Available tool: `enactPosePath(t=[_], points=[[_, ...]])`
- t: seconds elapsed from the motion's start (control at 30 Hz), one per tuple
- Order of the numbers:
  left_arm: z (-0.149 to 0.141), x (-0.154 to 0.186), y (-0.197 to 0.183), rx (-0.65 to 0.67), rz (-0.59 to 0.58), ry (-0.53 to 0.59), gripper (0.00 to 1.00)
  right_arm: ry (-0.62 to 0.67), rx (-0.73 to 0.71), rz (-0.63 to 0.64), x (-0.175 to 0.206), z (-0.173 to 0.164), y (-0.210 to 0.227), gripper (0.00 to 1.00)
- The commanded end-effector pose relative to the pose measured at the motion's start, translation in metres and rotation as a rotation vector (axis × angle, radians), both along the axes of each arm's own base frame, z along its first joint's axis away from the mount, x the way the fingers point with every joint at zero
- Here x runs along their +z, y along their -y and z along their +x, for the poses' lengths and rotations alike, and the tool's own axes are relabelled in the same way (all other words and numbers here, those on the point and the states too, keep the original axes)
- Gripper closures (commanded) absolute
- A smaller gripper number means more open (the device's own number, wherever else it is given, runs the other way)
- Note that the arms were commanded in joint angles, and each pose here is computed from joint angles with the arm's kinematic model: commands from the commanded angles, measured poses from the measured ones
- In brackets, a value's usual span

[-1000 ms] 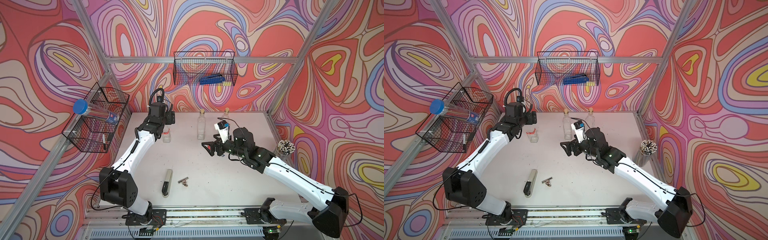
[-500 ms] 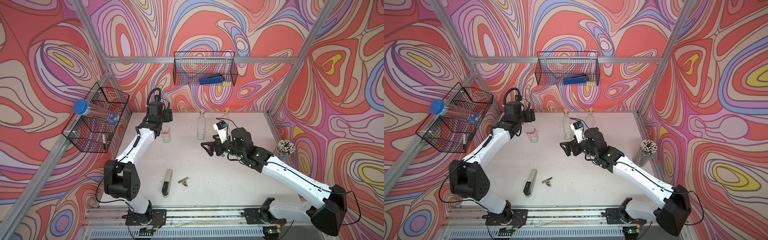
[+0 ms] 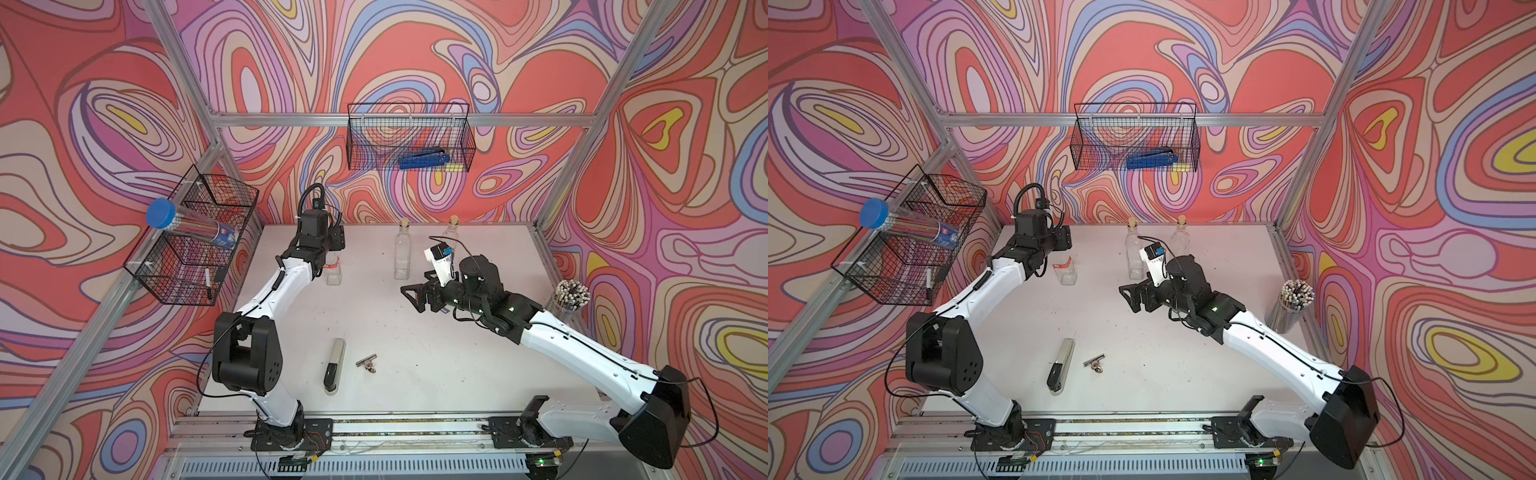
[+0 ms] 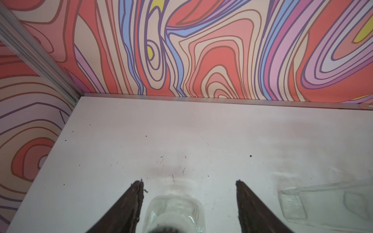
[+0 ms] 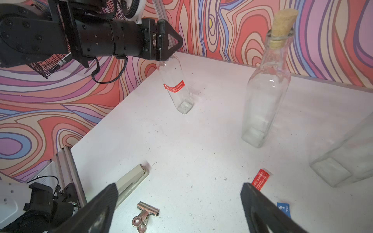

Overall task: Remove the label from the bottle
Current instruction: Pick up the bottle from the center of the board.

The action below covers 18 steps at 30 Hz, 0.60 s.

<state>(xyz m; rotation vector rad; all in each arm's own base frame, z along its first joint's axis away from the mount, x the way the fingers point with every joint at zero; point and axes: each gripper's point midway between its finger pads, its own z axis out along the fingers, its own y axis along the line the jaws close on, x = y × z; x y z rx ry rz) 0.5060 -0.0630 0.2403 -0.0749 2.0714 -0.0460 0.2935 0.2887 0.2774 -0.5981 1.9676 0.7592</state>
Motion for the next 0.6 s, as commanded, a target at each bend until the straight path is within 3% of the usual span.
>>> enactPosePath(t=[0.0,0.37,0.57], points=[[0.003,-0.010,-0.002,0.003,-0.012,-0.006,0.35,-0.002,0.003,-0.004,-0.007,0.001,-0.003,0.02],[-0.003,-0.024,0.001,-0.009,-0.033,-0.025,0.72,-0.007,0.024,-0.011,-0.009,0.004,-0.010,0.02],[-0.010,-0.022,0.001,0.001,-0.057,-0.024,0.87,-0.019,0.024,-0.004,-0.011,0.007,-0.014,0.02]])
